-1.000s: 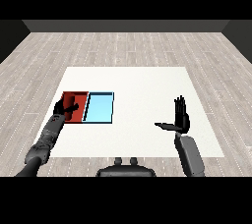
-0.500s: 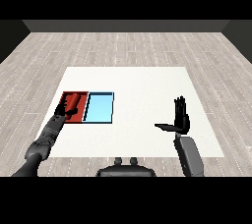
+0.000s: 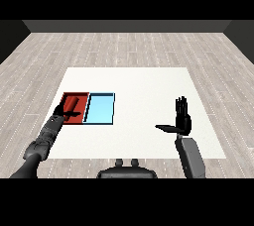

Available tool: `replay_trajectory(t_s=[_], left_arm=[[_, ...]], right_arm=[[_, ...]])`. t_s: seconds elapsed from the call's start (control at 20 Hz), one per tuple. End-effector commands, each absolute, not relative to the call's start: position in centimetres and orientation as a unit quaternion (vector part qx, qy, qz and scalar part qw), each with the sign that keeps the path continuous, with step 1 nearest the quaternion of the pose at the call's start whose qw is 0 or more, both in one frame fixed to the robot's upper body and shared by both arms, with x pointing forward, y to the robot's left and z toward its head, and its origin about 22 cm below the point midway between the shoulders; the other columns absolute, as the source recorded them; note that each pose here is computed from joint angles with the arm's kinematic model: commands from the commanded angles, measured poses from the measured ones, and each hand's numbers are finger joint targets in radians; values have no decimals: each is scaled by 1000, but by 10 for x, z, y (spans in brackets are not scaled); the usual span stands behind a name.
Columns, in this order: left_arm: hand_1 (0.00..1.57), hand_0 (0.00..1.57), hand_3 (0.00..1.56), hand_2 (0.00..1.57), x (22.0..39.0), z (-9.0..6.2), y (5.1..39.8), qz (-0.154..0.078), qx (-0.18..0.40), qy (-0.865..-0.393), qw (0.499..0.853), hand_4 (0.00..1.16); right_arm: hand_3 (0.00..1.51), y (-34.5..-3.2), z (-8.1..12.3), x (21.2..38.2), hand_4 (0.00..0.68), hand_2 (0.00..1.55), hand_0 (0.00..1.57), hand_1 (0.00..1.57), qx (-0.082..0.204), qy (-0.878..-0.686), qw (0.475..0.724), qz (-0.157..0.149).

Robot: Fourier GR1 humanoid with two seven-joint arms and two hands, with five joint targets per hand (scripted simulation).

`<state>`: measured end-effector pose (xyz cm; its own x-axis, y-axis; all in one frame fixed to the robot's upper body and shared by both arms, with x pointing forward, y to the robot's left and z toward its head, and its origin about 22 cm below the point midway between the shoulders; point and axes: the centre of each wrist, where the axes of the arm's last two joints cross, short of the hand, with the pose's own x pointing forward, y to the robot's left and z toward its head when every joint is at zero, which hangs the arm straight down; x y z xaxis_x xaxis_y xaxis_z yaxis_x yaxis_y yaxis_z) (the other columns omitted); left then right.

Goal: Pick the red can and put it in the red box

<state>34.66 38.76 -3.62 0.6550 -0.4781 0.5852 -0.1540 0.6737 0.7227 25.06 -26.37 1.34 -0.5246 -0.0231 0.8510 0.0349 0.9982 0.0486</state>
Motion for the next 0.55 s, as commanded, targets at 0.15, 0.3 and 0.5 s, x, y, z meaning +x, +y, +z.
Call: replay_trajectory(t_s=[0.15,0.3,0.5], left_arm=[[0,0,0,0,361,-19,379,65,343,-613,708,0],[0,0,0,0,377,-1,361,94,270,-726,625,0],[0,0,0,0,378,13,357,78,187,-812,547,0]], right_arm=[[0,-269,19,250,0,0,0,0,10,-879,477,-23],[0,-272,12,242,0,0,0,0,16,-873,486,-31],[0,-263,2,231,0,0,0,0,24,-873,487,-17]])
